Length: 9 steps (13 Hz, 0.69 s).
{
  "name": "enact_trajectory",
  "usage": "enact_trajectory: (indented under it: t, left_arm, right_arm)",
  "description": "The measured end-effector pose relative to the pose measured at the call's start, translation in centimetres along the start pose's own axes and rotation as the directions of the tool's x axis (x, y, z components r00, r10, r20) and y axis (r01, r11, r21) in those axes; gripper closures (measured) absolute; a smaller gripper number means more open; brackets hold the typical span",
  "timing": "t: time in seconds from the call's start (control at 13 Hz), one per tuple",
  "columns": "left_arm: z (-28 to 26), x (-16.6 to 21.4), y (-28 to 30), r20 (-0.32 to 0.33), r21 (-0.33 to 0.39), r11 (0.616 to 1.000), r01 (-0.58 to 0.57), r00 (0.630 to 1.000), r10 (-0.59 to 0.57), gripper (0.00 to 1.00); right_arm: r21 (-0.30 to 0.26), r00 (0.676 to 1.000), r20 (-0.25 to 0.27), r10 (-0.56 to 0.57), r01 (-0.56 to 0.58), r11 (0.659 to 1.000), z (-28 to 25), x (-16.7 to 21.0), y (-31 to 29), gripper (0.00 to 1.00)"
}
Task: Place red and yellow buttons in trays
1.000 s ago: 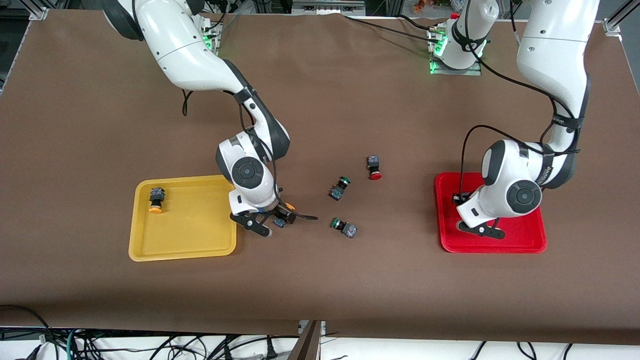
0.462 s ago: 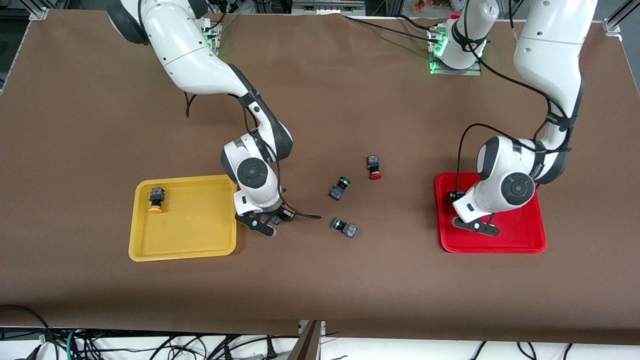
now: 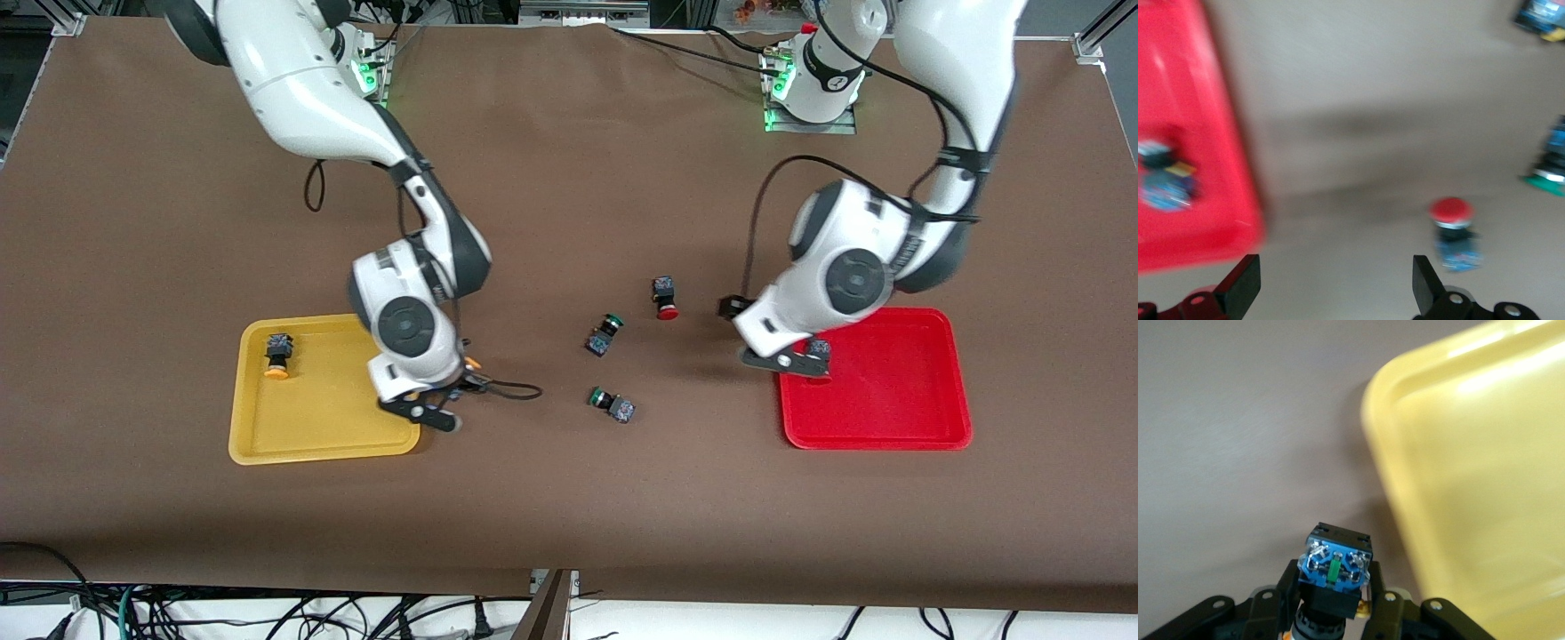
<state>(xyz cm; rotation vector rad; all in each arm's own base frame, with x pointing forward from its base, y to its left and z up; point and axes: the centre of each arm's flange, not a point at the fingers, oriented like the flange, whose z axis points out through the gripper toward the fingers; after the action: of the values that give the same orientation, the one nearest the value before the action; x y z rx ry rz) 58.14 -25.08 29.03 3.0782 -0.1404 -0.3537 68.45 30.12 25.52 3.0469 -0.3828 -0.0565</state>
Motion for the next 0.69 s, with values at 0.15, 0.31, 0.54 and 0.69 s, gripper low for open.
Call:
enact_trajectory:
  t: [0.15, 0.31, 0.54, 0.69]
  left_arm:
    - [2.1, -1.8, 5.3, 0.011, 0.0, 0.999, 0.037, 0.999, -0.037, 0.0]
    - [4.8, -3.0, 9.0, -0.01, 0.043, 0.998, 0.036, 0.999, -0.035, 0.0]
    - [9.3, -3.7, 11.4, -0.058, 0.128, 0.99, 0.056, 0.997, -0.048, 0.0]
    - [11.6, -4.1, 12.1, -0.074, 0.18, 0.982, 0.05, 0.997, -0.037, 0.0]
  right_arm:
    - [-0.012, 0.996, 0.035, -0.08, 0.081, 0.997, -1.2, 2.9, 5.0, 0.57]
    - [-0.019, 0.987, 0.068, -0.147, 0.149, 0.989, -0.3, 4.2, 7.9, 0.57]
    - [-0.028, 0.975, 0.118, -0.188, 0.193, 0.981, 2.0, 4.8, 10.4, 0.57]
    - [-0.034, 0.972, 0.143, -0.187, 0.193, 0.981, 3.7, 4.7, 11.4, 0.57]
